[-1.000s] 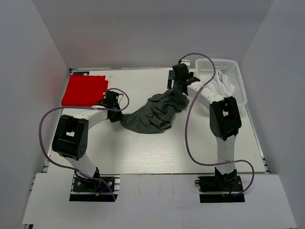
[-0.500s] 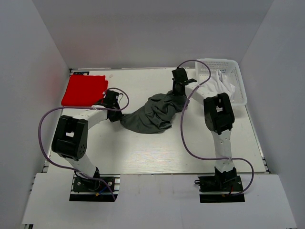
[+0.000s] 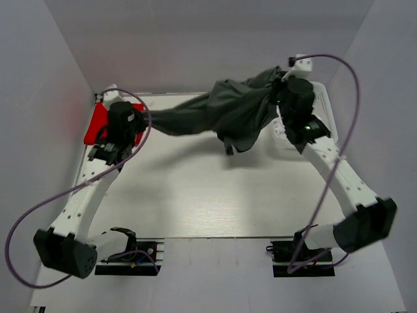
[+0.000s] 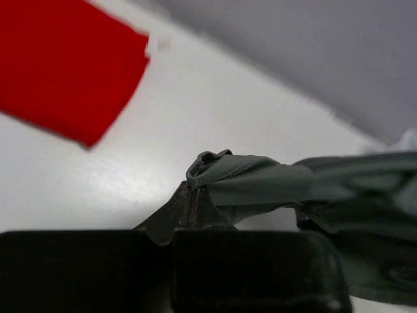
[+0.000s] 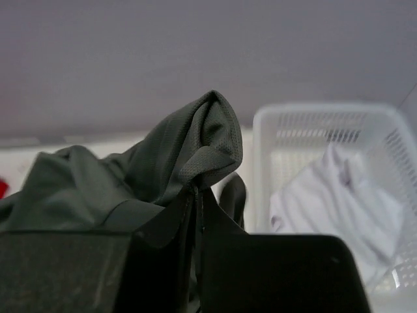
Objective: Fold and stack the t-shirts
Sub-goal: Flatten out the tshirt
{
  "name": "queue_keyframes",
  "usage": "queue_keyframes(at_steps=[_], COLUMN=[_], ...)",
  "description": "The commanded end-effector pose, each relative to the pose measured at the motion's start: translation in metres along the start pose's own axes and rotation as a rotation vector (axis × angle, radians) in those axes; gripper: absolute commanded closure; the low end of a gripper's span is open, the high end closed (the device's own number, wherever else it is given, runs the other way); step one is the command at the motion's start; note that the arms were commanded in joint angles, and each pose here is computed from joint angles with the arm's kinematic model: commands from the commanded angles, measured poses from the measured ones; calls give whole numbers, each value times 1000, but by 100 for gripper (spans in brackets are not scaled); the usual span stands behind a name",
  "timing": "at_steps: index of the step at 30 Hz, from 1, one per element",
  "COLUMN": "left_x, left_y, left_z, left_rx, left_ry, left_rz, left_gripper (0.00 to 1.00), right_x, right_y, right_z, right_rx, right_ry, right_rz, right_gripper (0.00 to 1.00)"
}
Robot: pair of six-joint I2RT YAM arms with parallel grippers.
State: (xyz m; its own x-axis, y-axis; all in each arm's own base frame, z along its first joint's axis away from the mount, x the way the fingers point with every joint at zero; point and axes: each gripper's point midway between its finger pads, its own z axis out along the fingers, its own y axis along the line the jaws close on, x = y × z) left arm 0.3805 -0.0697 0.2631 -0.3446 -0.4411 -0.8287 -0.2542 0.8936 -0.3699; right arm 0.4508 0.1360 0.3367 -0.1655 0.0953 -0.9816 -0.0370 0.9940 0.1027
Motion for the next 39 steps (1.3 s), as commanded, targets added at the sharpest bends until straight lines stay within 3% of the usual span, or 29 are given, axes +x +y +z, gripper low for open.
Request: queue_keyframes(at_steps=[1, 7, 12, 18, 22, 26, 29, 32, 33, 34, 35, 36, 37, 38, 39], left_x=[-78, -149, -181, -194, -192, -178, -142, -85, -56, -39, -22, -5, 27, 36, 45], left_y=[10, 46, 68, 77, 79, 67, 51, 60, 73, 76, 90, 101, 115, 129, 136], left_z=[-54, -157, -218, -259, -262, -227, -175, -99, -58, -38, -19, -2, 28, 41, 53], left_rx=[-50, -97, -125, -78, -79, -90, -80, -209, -316, -357, -435, -504, -604, -665, -700], left_ry=[-257, -539, -666, -737, -735, -655, -499, -314, -237, -180, -127, -73, 37, 76, 125], left_rz=[-104, -238, -341, -377, -375, -316, -229, -154, -123, -104, -86, -74, -39, -39, -23], left_gripper=[100, 100, 100, 100, 100, 100, 100, 100, 100, 100, 100, 100, 100, 98, 93], right_x=[-65, -131, -166, -172, -154, -118, -69, -2, 47, 47, 87, 98, 107, 138, 138], right_y=[-17, -47, -54, -45, -38, -22, -2, 28, 46, 49, 56, 57, 55, 57, 57], right_z=[-40, -136, -205, -236, -231, -192, -143, -89, -57, -58, -23, -11, 1, 35, 45], right_rx=[20, 21, -53, -157, -197, -226, -256, -337, -385, -413, -403, -396, -376, -346, -339], right_ry=[-221, -457, -593, -623, -560, -401, -229, -25, 107, 111, 213, 242, 267, 362, 375], right_rz=[-7, 21, 13, -7, -9, 42, 56, 47, 27, 25, 7, 8, 4, -11, -23], right_gripper=[100, 100, 100, 100, 100, 100, 100, 100, 100, 100, 100, 100, 87, 76, 61])
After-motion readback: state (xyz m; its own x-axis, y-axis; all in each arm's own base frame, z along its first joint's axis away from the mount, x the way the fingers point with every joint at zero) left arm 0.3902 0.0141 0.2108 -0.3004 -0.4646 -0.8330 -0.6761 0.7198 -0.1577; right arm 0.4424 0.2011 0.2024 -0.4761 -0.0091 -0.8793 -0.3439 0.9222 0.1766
